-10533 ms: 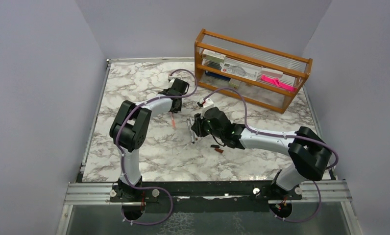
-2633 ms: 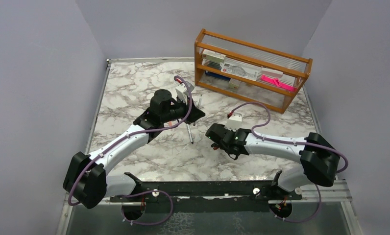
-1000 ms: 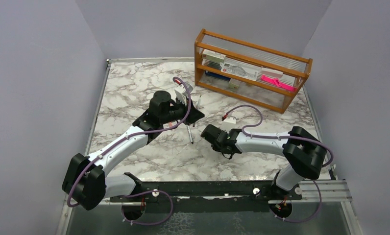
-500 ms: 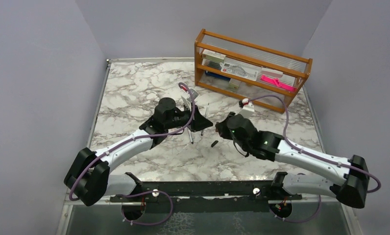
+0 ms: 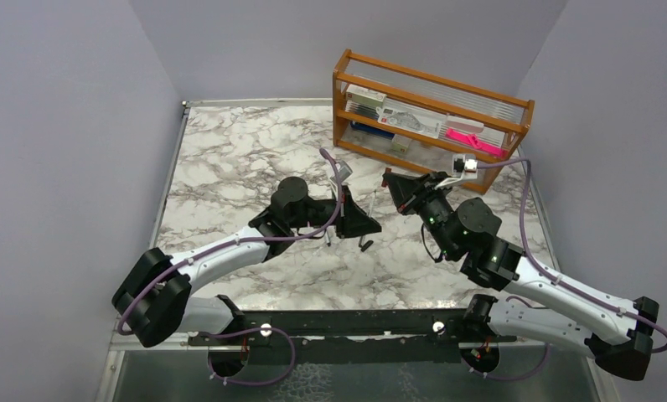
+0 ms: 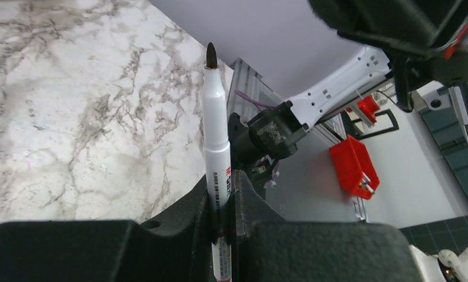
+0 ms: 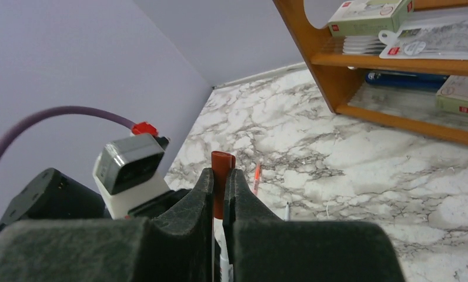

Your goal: Insert the pens into the pen caps

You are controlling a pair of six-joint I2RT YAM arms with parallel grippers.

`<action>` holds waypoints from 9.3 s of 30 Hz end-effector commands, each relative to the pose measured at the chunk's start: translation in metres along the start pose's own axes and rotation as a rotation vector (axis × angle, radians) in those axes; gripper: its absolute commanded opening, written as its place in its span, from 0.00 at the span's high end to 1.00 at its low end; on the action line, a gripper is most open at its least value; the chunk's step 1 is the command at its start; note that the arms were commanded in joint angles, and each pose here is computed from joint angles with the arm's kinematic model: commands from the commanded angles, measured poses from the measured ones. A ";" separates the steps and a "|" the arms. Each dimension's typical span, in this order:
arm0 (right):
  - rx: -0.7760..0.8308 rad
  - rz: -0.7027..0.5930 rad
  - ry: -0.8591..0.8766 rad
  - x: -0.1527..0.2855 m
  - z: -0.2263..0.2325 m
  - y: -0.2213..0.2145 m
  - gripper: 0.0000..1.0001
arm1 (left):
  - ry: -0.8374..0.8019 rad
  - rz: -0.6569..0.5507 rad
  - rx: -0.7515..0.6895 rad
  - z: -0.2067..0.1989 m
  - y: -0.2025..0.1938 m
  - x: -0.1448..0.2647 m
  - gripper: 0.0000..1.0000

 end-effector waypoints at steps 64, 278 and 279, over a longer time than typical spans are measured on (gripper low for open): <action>0.001 0.063 0.017 0.012 -0.014 -0.014 0.99 | -0.054 -0.053 -0.095 -0.013 0.023 -0.031 1.00; -0.057 0.303 0.424 -0.021 0.024 -0.062 0.99 | 0.099 -0.477 -0.084 -0.007 0.082 0.055 0.51; -0.059 0.306 0.425 -0.020 0.024 -0.063 0.99 | 0.096 -0.474 -0.083 -0.007 0.082 0.054 0.57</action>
Point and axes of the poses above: each gripper's point midway between its finger pads, its own x axis back along the fingers, its own z axis along the line the jaws close on, y = z × x, the point moved 8 cm from there along x, back along the fingers, and after that the axes turned 9 degrees about -x, right-handed, at the moved point
